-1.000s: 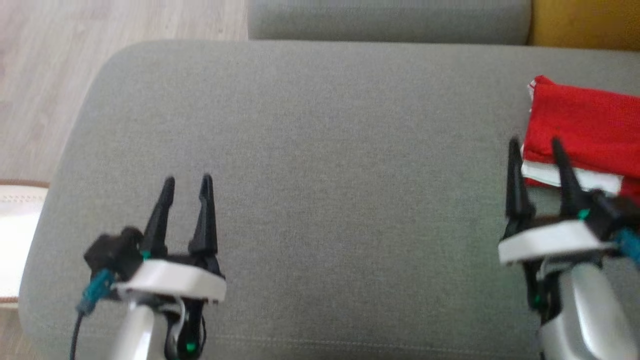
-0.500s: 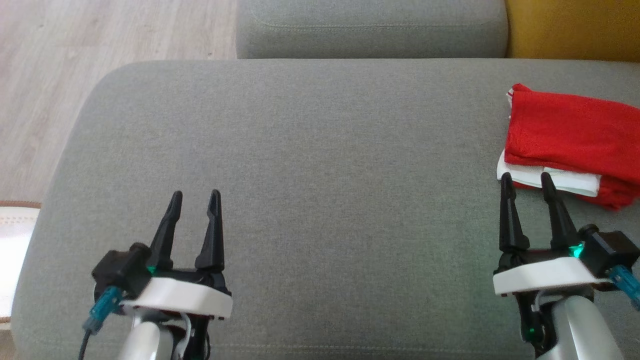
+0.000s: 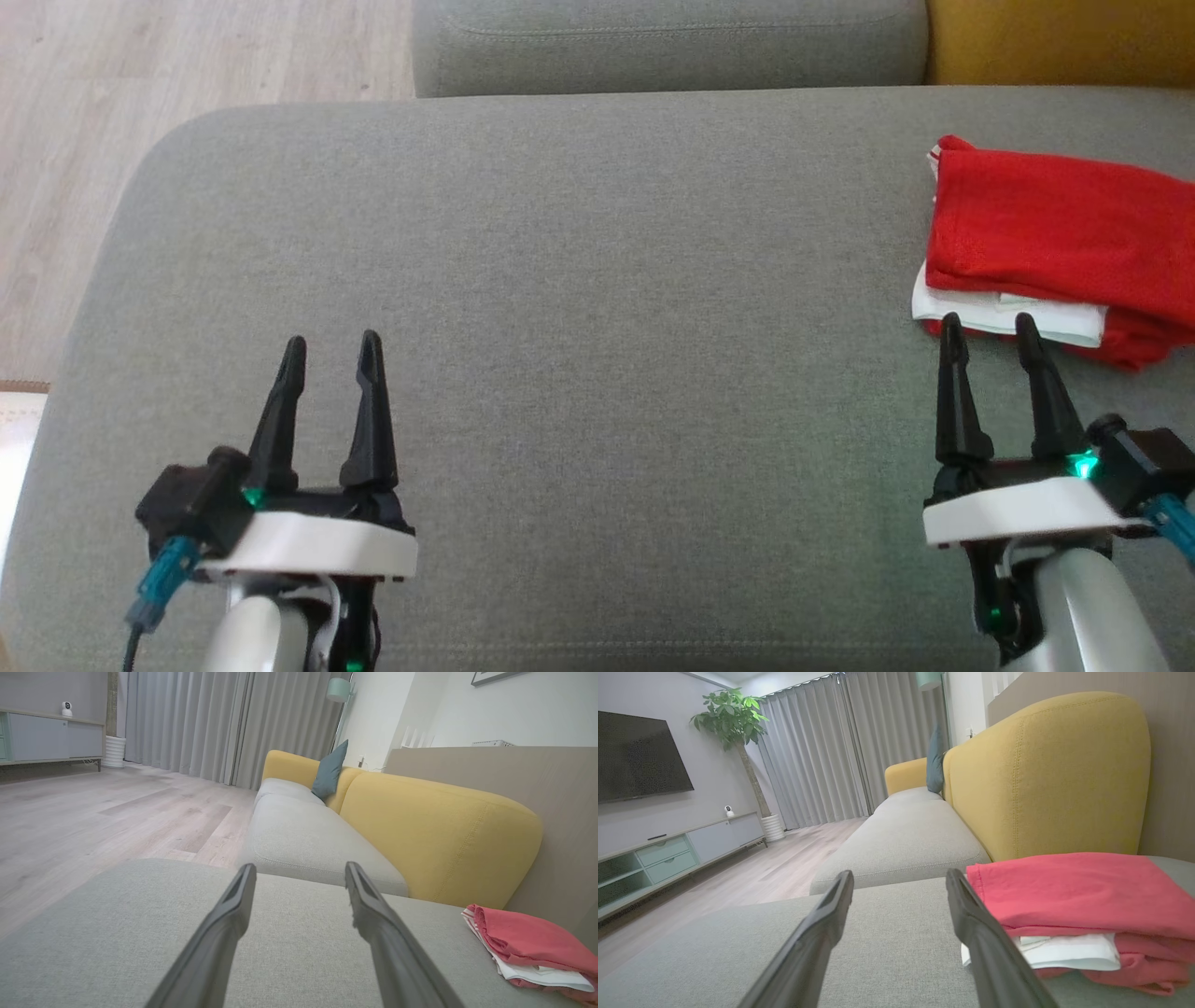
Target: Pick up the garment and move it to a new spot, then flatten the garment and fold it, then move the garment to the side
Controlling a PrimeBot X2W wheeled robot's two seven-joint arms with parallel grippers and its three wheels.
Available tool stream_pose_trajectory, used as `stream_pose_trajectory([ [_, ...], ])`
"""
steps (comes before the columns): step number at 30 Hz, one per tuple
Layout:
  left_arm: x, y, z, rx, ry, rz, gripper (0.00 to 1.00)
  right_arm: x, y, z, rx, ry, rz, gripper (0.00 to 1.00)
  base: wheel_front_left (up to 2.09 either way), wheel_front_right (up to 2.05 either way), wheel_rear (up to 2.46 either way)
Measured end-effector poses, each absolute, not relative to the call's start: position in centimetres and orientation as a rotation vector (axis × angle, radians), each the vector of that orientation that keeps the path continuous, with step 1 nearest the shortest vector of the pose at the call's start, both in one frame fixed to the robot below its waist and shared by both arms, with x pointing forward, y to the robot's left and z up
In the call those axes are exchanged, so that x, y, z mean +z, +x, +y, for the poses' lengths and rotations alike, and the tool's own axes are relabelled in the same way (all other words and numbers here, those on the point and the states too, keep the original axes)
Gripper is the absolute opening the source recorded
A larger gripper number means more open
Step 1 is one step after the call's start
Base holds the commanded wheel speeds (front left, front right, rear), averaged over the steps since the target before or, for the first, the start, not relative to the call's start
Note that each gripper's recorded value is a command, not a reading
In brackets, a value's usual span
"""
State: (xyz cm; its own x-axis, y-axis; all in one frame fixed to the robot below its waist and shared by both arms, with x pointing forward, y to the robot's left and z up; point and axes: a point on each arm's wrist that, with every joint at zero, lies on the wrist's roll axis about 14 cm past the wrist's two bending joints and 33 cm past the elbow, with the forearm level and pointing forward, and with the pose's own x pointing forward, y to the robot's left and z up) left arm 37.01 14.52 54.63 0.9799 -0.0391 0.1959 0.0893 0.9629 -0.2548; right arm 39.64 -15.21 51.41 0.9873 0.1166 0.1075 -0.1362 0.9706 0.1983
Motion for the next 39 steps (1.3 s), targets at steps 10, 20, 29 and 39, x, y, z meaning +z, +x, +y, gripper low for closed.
stream_pose_trajectory([
  [10, 53.3, 37.2, 13.7, -0.108, -0.336, -0.146, 1.0, 51.5, 39.6, -15.7, 0.113, 0.215, -0.099, 1.0, 0.0, 0.0, 0.0],
  [20, 53.0, 37.3, 13.5, -0.133, -0.374, -0.137, 1.0, 51.4, 39.6, -15.9, 0.107, 0.215, -0.098, 1.0, 0.0, 0.0, 0.0],
  [29, 52.7, 37.3, 13.7, -0.125, -0.384, -0.13, 1.0, 51.3, 39.6, -15.9, 0.105, 0.215, -0.096, 1.0, 0.0, 0.0, 0.0],
  [39, 49.1, 36.2, 13.6, -0.105, -0.395, -0.018, 0.0, 48.1, 38.7, -16.0, 0.089, 0.226, 0.005, 0.0, 0.0, 0.0, 0.0],
])
